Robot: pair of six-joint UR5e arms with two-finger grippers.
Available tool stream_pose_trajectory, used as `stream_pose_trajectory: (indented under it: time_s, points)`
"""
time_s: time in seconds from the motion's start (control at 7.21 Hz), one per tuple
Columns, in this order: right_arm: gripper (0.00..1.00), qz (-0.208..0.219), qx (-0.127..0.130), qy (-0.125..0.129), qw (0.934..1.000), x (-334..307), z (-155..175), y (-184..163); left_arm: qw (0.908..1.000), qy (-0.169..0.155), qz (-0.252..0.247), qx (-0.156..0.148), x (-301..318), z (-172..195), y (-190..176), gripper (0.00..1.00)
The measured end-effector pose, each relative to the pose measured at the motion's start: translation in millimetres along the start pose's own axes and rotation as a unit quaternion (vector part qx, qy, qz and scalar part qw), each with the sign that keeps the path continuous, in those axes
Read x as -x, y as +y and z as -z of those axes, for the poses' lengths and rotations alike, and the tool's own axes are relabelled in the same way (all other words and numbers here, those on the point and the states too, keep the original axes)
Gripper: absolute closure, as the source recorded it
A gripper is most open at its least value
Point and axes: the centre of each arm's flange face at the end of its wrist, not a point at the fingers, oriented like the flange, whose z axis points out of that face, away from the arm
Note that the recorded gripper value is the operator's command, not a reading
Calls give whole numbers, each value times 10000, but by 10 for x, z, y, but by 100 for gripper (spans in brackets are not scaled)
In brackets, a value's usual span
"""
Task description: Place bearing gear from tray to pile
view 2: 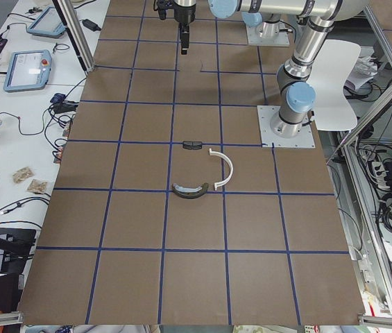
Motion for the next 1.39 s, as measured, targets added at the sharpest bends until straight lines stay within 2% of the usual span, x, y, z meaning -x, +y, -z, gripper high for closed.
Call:
stream_pose_trajectory:
  time_s: [0.14,0.42,0.55,0.83,1.11,1.39]
  points:
    - [96,-12,5,-4,10000,2,6,1,10000,1,-2,-1,0,1,0,0]
    - [97,-139,-25,-45,9999,12,29,-4,10000,3,-2,0,0,0,0,0]
    - [97,-339,-61,-52,9994,15,105,-21,10000,3,-3,2,-1,-1,0,0]
    - [96,-1022,-154,-78,9946,63,628,-200,10000,0,-3,2,0,-2,0,0]
    - [95,-1584,-176,-75,9872,-73,1115,-786,10000,3,-3,1,0,-1,-1,0]
    - [95,-2046,-136,-14,9788,-328,1338,-1628,10000,3,-7,2,1,-2,-1,0]
